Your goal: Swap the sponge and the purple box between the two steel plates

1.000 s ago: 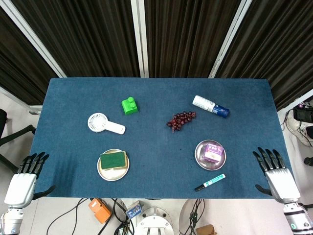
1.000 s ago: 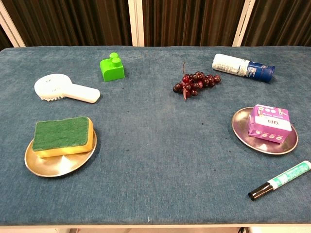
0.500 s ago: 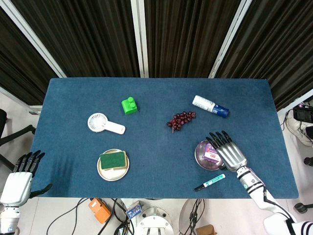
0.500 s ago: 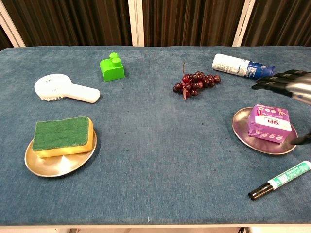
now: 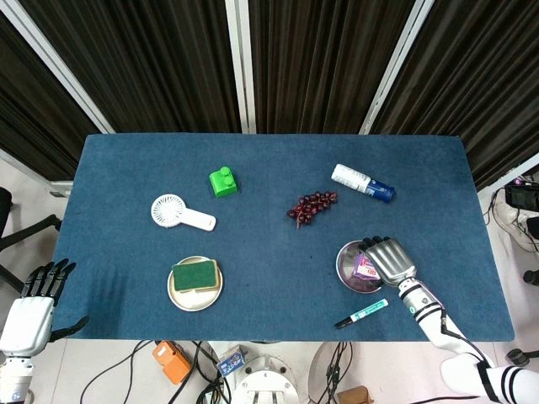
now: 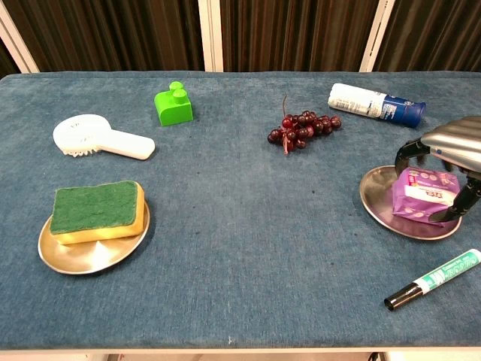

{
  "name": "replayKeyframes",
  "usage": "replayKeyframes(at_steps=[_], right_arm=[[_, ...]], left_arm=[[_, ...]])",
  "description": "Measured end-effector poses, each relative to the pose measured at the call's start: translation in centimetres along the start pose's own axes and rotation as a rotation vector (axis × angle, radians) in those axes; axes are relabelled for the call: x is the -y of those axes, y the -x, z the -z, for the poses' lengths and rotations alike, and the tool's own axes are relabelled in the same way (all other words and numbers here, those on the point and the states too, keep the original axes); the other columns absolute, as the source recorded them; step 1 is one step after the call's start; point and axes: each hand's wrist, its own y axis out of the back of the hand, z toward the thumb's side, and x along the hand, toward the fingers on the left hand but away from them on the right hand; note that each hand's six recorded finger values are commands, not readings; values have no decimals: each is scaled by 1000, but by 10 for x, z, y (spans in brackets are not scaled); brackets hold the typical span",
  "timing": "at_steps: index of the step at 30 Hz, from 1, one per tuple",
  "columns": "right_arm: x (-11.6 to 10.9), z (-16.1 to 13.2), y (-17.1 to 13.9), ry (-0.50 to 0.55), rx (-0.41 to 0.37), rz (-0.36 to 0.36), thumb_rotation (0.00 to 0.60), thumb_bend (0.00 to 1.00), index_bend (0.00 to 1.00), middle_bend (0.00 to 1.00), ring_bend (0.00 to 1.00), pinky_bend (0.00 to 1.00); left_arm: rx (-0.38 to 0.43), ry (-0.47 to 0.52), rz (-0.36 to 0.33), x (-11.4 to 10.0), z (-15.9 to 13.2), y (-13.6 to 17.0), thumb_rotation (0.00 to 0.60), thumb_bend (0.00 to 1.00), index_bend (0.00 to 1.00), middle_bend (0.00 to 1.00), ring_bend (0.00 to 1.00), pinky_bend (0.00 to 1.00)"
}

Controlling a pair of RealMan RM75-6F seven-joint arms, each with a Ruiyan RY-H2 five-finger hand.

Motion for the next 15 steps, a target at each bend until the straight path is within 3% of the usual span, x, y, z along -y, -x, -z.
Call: replayKeyframes(at_steps=[7, 15], right_arm=[[-17, -3, 2, 34, -1, 80, 600, 344, 726, 597, 587, 705], [-58, -49, 28, 34, -72, 144, 600, 344, 706, 597, 587, 704]], left_arm=[[0, 2, 4, 1, 0, -1, 600, 92, 78, 40, 0, 68], [-6, 4, 0, -1, 2, -1, 600, 92, 78, 40, 0, 68]])
